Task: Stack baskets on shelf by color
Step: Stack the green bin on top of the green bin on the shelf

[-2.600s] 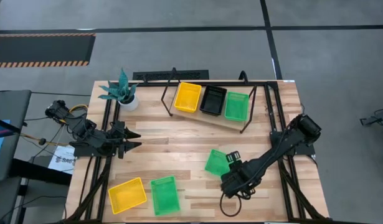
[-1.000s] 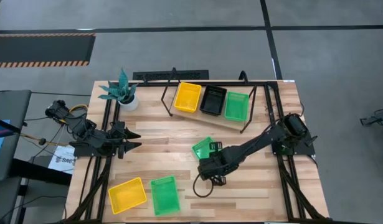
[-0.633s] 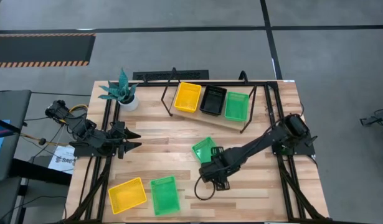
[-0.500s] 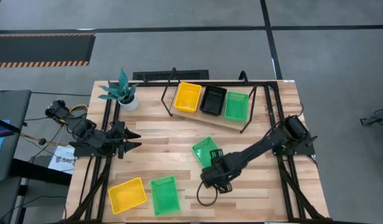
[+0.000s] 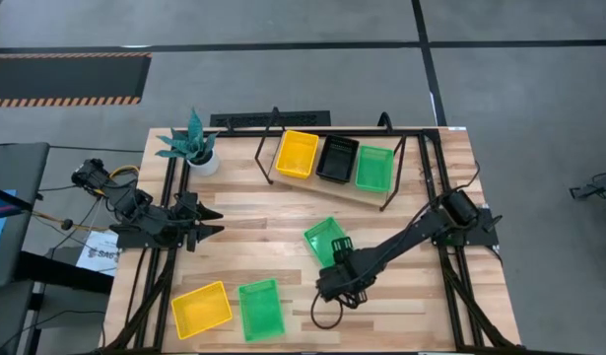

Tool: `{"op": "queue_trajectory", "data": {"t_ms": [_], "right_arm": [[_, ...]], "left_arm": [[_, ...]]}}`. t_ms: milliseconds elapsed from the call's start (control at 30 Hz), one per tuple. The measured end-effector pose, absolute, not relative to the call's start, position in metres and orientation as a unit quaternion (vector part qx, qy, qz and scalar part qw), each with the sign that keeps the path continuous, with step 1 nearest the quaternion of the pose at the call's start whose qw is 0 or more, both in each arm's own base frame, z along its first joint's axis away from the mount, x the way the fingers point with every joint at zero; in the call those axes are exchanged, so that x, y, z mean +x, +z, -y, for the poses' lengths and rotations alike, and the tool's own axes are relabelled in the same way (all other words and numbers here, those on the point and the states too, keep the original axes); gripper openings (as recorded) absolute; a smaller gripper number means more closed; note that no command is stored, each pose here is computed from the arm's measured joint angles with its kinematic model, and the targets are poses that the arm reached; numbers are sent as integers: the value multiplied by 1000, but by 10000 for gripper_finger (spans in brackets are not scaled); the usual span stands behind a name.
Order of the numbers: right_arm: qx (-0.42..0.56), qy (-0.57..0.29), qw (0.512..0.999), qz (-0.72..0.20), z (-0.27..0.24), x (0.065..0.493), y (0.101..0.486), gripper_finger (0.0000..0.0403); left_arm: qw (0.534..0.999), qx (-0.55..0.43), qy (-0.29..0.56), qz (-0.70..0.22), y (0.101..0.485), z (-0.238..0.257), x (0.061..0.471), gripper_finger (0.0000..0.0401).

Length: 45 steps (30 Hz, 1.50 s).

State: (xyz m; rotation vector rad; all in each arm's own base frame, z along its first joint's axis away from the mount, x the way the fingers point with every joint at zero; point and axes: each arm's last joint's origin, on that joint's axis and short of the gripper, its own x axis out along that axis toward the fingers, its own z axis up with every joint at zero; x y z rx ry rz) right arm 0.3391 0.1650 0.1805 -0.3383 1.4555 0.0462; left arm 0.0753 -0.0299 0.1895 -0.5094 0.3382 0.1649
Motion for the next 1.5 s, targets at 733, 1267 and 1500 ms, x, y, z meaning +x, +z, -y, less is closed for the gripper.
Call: {"op": "queue_trajectory", "data": {"t_ms": [733,1267,1500], "right_arm": [[-53,-2,790,-611,-153,368,203,10],[-167,-113,857,-475,-167,368,330,3],[-205,-250,837,-442,-142,359,358,2]], "left_arm": [[948,-258,84,-168,189,30,75,221],[948,-255,85,-171,188,30,75,221],[948,-254,85,-173,188,29,75,221]]}}
